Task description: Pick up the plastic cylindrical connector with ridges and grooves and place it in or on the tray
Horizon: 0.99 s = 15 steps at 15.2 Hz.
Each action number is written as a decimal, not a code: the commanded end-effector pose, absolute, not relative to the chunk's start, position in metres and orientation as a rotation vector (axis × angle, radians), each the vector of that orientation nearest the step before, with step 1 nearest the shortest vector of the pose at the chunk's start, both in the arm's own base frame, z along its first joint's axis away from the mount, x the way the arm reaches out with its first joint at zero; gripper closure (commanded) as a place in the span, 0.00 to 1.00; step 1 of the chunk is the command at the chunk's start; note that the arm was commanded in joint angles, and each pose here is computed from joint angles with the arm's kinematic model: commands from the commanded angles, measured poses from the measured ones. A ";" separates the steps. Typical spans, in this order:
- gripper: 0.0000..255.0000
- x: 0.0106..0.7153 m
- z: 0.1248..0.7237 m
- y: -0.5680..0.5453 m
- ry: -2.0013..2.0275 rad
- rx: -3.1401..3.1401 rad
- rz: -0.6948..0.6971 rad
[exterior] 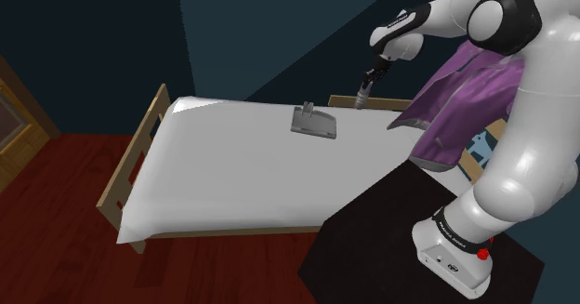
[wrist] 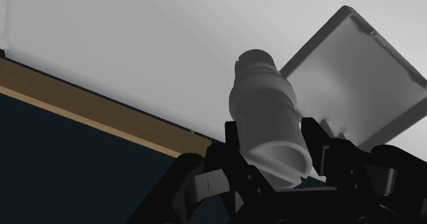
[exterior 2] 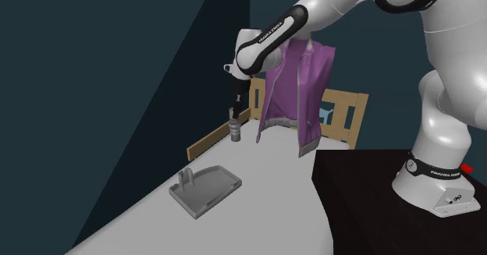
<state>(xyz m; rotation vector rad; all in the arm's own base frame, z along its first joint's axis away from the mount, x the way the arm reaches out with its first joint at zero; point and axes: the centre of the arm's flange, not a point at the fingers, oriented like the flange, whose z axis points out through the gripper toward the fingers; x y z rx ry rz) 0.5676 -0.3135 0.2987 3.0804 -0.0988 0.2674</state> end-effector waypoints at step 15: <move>1.00 0.676 0.357 -0.157 -0.099 3.080 0.267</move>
